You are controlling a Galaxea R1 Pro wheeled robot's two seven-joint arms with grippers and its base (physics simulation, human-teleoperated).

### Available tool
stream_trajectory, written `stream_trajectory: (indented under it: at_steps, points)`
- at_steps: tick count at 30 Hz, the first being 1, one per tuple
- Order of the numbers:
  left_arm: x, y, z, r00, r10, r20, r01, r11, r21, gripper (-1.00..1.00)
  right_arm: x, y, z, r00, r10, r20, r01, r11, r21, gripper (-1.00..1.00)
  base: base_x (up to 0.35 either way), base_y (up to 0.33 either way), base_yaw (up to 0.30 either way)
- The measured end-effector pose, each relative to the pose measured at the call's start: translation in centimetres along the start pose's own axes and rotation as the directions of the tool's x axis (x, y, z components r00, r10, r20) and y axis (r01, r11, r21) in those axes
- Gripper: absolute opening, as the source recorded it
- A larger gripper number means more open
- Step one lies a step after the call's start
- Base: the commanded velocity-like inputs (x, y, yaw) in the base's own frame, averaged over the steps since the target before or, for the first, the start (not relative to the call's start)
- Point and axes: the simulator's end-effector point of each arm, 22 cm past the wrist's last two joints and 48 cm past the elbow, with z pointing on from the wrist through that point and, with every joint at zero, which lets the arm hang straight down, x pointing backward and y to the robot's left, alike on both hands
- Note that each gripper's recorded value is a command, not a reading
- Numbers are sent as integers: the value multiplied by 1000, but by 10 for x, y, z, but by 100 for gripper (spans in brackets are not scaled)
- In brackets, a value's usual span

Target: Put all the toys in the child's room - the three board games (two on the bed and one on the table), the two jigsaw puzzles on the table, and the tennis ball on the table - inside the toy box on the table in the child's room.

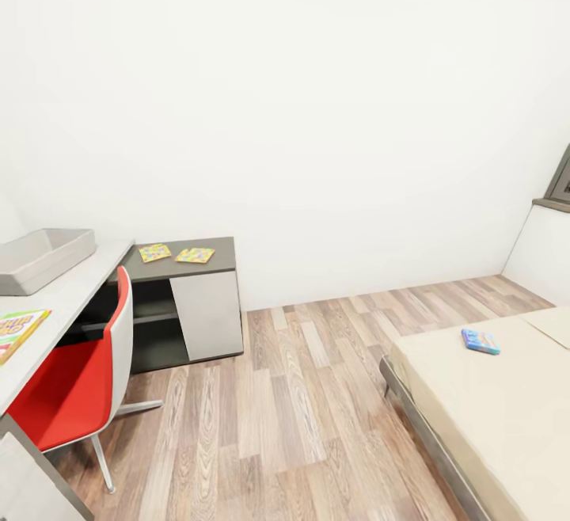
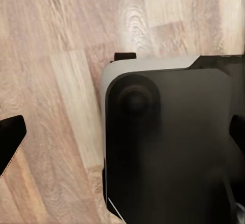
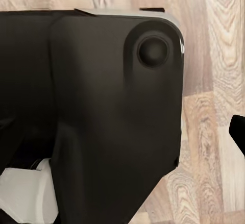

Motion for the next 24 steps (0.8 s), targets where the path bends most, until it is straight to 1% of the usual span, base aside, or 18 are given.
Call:
stream_trajectory:
  at_steps: [4, 5, 6, 8, 9, 14, 18, 22, 24]
  points:
    - [-30, 3, -3, 999, 0, 47, 0, 1000, -4, 100, -39, 1, -3, 998, 2, 62, -2, 1000, 7, 100, 0, 0, 0]
    - [-46, 7, -3, 998, 0, 67, 0, 1000, -8, 100, -56, 0, -4, 997, 3, 82, -4, 1000, 15, 100, 0, 0, 0]
    - [-56, 8, -3, 997, 1, 76, 0, 1000, -10, 100, -65, 0, -5, 996, 3, 90, -5, 1000, 20, 100, 0, 0, 0]
    - [-73, 10, -5, 996, 0, 90, 1, 1000, -12, 100, -81, 0, -7, 995, 3, 97, -6, 1000, 30, 100, 0, 0, 0]
    - [-90, 12, -5, 995, 0, 96, 2, 1000, -15, 100, -96, 0, -9, 995, 3, 100, -7, 999, 40, 100, 0, 0, 0]
    - [-143, 25, -11, 995, -5, 101, 8, 1000, -30, 100, -146, 1, -20, 994, 4, 112, -11, 998, 62, 100, 0, 0, 0]
    - [-182, 35, -19, 994, -10, 112, 15, 999, -42, 100, -185, 10, -31, 992, 4, 128, -11, 998, 58, 100, 0, 0, 0]
    - [-218, 48, -28, 989, -15, 144, 23, 998, -55, 100, -217, 17, -42, 990, 4, 143, -11, 999, 52, 100, 0, 0, 0]
    - [-229, 54, -33, 987, -16, 157, 26, 998, -59, 100, -227, 19, -47, 988, 3, 152, -11, 999, 51, 100, 0, 0, 0]
